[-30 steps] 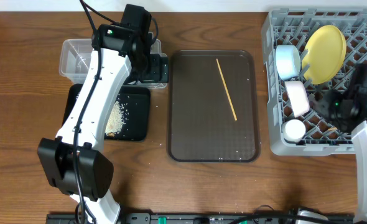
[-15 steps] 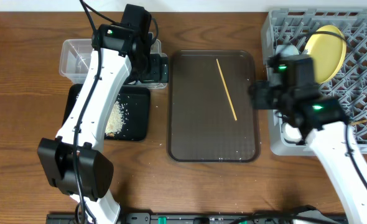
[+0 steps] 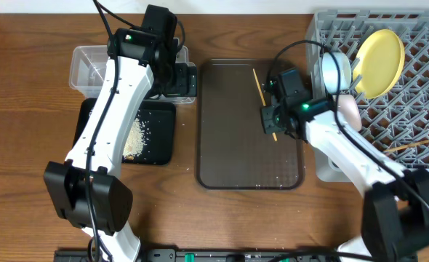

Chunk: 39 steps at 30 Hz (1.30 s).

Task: Sort waste into correct bins and load items into the dishwasher rack
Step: 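Return the right gripper to the tray and grasp the second chopstick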

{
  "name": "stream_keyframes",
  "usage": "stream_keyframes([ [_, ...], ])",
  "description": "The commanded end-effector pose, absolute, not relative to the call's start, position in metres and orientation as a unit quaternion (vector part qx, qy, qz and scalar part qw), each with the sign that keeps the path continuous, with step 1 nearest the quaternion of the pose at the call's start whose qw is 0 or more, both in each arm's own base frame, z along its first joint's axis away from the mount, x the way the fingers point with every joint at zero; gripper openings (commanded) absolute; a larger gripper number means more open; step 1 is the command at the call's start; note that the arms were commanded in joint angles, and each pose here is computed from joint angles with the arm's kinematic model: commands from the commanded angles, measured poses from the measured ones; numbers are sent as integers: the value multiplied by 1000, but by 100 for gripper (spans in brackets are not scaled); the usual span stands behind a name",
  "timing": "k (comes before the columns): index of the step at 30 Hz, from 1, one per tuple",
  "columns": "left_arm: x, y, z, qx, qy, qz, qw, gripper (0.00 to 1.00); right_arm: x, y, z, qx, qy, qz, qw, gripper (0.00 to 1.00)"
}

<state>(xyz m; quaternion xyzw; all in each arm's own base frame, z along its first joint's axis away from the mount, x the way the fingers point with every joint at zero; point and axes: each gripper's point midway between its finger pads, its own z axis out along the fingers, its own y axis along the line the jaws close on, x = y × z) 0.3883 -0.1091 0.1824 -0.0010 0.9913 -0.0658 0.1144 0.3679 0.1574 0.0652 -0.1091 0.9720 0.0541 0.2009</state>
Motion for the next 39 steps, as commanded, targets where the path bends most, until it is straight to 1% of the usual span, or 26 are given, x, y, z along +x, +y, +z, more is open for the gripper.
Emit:
stream_keyframes([
  [1, 392, -107, 190, -9, 990, -63, 127, 91, 370, 160, 49, -126, 973, 40, 187, 43],
  [3, 391, -107, 190, -9, 990, -63, 126, 91, 367, 160, 35, -132, 976, 35, 170, 38],
  [5, 391, -107, 190, -9, 990, -63, 126, 91, 364, 160, 25, -136, 978, 30, 156, 36],
  [11, 392, -107, 190, -9, 990, -63, 127, 91, 360, 152, 9, -137, 981, 5, 136, 34],
  [14, 392, -107, 190, -9, 990, -63, 127, 91, 356, 148, 8, -135, 983, -1, 128, 31],
  [18, 392, -107, 190, -9, 990, -63, 127, 91, 351, 147, 6, -137, 984, -5, 115, 21],
  [25, 392, -107, 190, -9, 990, -63, 127, 91, 346, 152, 2, -146, 983, -5, 110, 17],
  [28, 391, -107, 190, -9, 990, -63, 126, 91, 346, 151, 2, -146, 983, -6, 109, 10],
  [35, 392, -107, 190, -9, 990, -63, 127, 91, 345, 150, 1, -146, 984, -9, 105, 11],
  [36, 391, -107, 190, -9, 990, -63, 126, 91, 345, 150, 1, -145, 984, -9, 105, 9],
  [37, 392, -107, 190, -9, 990, -63, 127, 91, 344, 150, 1, -146, 984, -9, 104, 4],
  [38, 392, -107, 190, -9, 990, -63, 127, 91, 343, 149, 1, -146, 984, -10, 102, 1],
  [39, 392, -107, 190, -9, 990, -63, 127, 91, 342, 149, 0, -146, 984, -11, 100, 1],
])
